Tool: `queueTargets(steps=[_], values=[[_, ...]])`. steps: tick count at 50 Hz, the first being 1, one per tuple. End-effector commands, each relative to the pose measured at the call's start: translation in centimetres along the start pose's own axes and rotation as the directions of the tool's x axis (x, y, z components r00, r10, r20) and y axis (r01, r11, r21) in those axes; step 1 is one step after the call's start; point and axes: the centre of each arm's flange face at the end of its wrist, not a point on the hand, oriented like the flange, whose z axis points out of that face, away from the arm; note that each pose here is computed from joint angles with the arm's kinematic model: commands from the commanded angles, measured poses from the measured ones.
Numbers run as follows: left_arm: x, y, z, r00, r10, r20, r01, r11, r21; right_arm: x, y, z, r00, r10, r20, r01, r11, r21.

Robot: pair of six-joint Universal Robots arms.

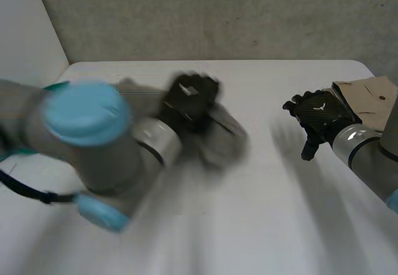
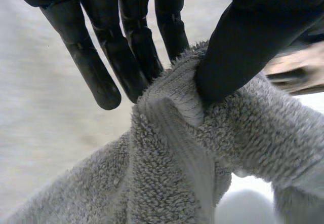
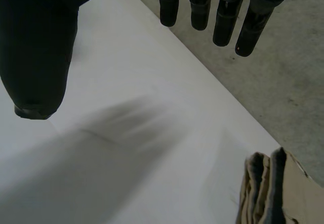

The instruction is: Fold the laundry.

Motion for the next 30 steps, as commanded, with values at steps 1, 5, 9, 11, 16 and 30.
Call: queueTargets(steps=[1,5,9,11,16,30], values=[[5.9,3.1,-0.4,0.991,-0.029,-0.129,0.019,0.997,-0.078,0.9,-0.2,0.2,1.0,0.01,-0.026,-0.01,1.0,0.006],[3.4,2.5,0.2,0.999,0.008,-0.045,-0.011,0.998,-0.066,1.4,-0.2,0.1,0.999,0.015,-0.038,-0.015,1.0,0.003],[-1.8,1.2,0.8,0.995,0.058,0.079,-0.054,0.997,-0.054,1.7,-0.8,-0.2,0.999,0.01,-0.041,-0.009,1.0,0.02],[-3.6,0.7,0.7,0.991,0.073,0.116,-0.068,0.996,-0.05,1.7,-1.2,-0.5,0.999,0.008,-0.042,-0.007,1.0,0.03],[-7.7,0.3,1.0,0.981,0.121,0.154,-0.116,0.992,-0.041,1.1,-1.6,-2.0,1.0,0.022,0.006,-0.022,0.999,-0.034],[-15.8,7.1,5.7,0.927,0.372,0.034,-0.369,0.926,-0.081,-5.3,0.6,-5.5,0.977,0.06,0.203,-0.023,0.983,-0.183]])
